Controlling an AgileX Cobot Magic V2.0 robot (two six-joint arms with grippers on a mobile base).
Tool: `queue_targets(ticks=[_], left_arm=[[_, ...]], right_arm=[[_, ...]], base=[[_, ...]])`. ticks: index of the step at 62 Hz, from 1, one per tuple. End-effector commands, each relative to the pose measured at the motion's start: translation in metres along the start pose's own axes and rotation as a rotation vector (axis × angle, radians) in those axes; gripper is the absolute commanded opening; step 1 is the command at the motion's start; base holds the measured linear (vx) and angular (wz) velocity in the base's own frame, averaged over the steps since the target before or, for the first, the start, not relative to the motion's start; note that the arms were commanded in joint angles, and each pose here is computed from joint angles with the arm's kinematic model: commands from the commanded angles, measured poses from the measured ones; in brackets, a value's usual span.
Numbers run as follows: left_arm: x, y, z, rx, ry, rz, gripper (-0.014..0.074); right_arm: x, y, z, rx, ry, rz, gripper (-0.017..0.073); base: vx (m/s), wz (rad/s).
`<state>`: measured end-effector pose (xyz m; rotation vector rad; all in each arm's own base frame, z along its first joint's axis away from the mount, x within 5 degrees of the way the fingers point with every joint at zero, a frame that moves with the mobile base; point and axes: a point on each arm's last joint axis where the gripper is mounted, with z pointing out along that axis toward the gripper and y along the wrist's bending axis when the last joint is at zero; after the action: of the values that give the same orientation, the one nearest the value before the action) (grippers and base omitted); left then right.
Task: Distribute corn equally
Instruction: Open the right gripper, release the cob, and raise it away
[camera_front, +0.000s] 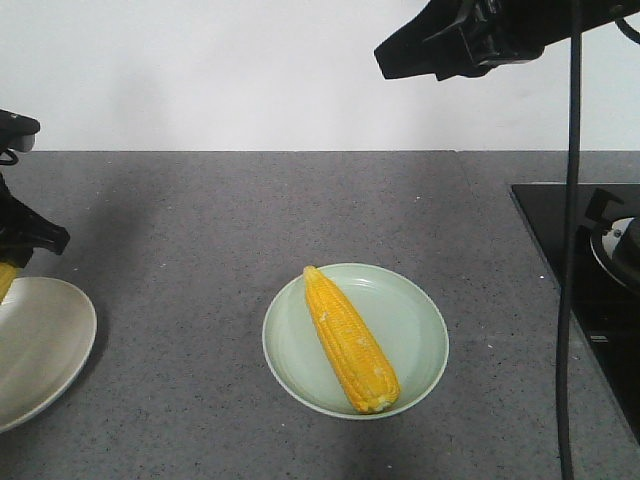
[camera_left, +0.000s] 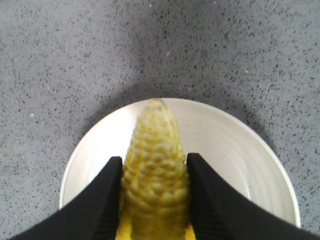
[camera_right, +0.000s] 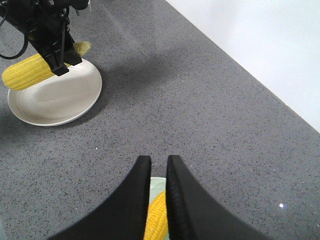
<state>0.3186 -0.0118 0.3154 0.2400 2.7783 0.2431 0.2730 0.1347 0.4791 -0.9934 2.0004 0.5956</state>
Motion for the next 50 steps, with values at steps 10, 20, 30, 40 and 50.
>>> queue_targets(ticks=[10,20,30,40,50], left_arm=[[0.0012,0.0033,-0.0149,-0.010,-0.041,-0.019,0.0393],[0.0051,0.0022,-0.0104,-0.008,-0.014,-0.020,0.0437],[0.0053,0.0022,-0.0105,-0.008,-0.011,-0.020,0.0438],[0.0054,0.0022,-0.0105,-0.008,-0.010,-0.022,0.0438],[0.0055,0.0016,-0.0105,-0.005,-0.008,-0.022,0.0435]], right_arm=[[-0.0121,0.0082,-0.0193,0.025,-0.101,-0.024,0.0097],[-0.0121,0.0082,-0.0193,0.025,-0.101,-0.024,0.0100],[-0.0121,0.0082,-0.0193,0.025,-0.101,-0.024,0.0101],[-0.0123,0.0079,-0.0193,0.028,-0.104,-0.024,0.0101],[-0.0125,0.0077,-0.0194,0.030,-0.105,-0.025,0.0101]], base=[[0.00,0.00],[0.00,0.00],[0.00,0.00],[0.00,0.00],[0.00,0.00]])
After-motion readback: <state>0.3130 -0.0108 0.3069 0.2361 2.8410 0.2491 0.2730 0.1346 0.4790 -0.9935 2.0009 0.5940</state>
